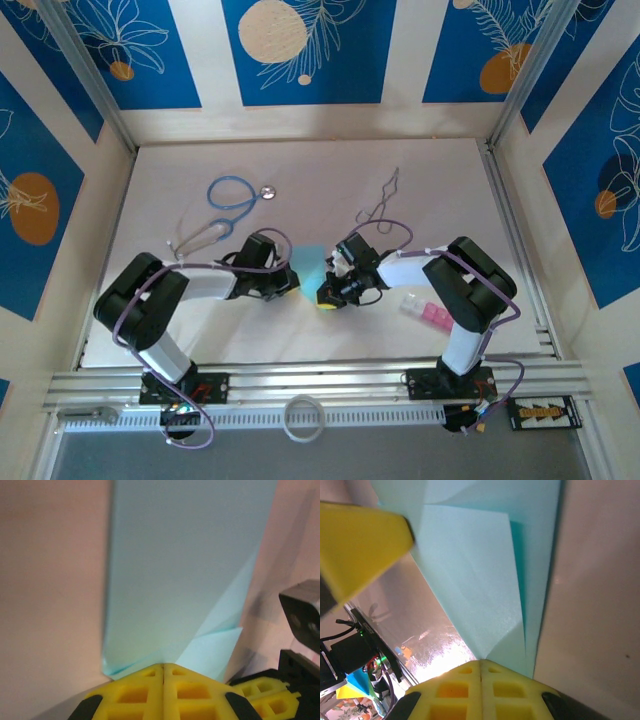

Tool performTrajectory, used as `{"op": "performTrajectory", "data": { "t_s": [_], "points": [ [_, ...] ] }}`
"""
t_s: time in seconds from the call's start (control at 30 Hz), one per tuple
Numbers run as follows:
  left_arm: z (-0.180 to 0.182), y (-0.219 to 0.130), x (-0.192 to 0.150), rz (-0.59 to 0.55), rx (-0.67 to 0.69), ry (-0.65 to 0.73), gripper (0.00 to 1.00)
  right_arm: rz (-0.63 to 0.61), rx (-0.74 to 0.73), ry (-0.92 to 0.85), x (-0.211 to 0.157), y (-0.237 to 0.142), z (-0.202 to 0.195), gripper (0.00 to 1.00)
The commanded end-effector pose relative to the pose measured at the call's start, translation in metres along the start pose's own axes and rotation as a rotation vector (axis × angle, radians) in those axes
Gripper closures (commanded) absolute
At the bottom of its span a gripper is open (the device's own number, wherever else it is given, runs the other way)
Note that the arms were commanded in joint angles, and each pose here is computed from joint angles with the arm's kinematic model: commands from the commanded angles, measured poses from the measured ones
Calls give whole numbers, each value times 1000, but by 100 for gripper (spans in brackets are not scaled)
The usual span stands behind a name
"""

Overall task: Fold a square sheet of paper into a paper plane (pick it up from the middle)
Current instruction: Third fold the triangle at the center of the table.

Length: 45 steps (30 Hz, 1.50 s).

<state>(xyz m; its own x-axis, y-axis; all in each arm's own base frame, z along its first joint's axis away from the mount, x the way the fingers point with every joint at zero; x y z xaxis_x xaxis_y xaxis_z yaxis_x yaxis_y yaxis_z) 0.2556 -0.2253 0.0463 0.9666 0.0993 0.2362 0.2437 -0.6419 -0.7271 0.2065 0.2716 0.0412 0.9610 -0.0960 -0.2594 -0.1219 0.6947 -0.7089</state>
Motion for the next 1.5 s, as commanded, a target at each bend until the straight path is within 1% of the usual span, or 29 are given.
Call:
{"op": "performTrajectory", "data": {
  "t_s": [0.0, 0.17, 0.33, 0.43, 0.6, 0.77, 0.83, 0.93, 1.0, 1.1, 1.17, 1.23, 1.3, 1.47],
  "points": [
    [46, -6, 3, -15, 157, -54, 94, 39, -153, 112, -13, 4, -45, 100],
    [48, -18, 13, -40, 138, -53, 94, 44, -139, 110, -14, 5, -43, 100],
    [27, -39, 26, -100, 108, -15, 92, 43, -127, 108, -12, 3, -40, 100],
    [10, -47, 31, -143, 38, -2, 90, 39, -122, 107, -11, 2, -38, 100],
    [-26, -34, 23, -92, -85, 100, 90, 37, -115, 107, -9, 2, -35, 100],
    [-39, -10, 13, -19, -157, 130, 90, 38, -114, 106, -9, 1, -34, 100],
    [-37, -3, 10, 4, -155, 126, 90, 38, -113, 106, -9, 1, -35, 100],
    [-24, 8, 4, 37, -117, 106, 91, 38, -104, 103, -8, 0, -32, 100],
    [-7, 14, -3, 92, -24, 82, 92, 36, -78, 88, -7, -3, -24, 100],
    [10, 14, -11, 130, 76, 72, 94, 16, -19, 33, -7, -13, -1, 100],
    [14, 15, -15, 135, 81, 77, 94, 10, 15, -24, -9, -20, 17, 100],
    [17, 15, -17, 139, 84, 76, 94, 6, -7, -69, -10, -21, 29, 100],
    [17, 15, -17, 138, 81, 80, 94, 1, -36, -79, -7, -18, 32, 100],
    [13, 16, -15, 133, 64, 83, 94, 2, -50, -65, 7, 1, 35, 100]
  ]
}}
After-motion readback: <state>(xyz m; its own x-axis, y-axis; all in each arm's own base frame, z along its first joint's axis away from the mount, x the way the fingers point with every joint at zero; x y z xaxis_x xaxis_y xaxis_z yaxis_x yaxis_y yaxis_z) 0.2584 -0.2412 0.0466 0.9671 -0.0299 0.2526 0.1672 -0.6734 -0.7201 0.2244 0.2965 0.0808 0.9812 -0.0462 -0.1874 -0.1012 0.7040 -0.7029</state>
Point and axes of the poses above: each hand's point on the last joint's axis, 136 mm out from that joint toward the fingers, its own y axis out along the fingers, its own z axis along the line the jaws close on, x = y × z, the point moved 4 cm from there along -y, back along the fingers, and after that the axes turned 13 degrees about y, right-handed, at the moved point
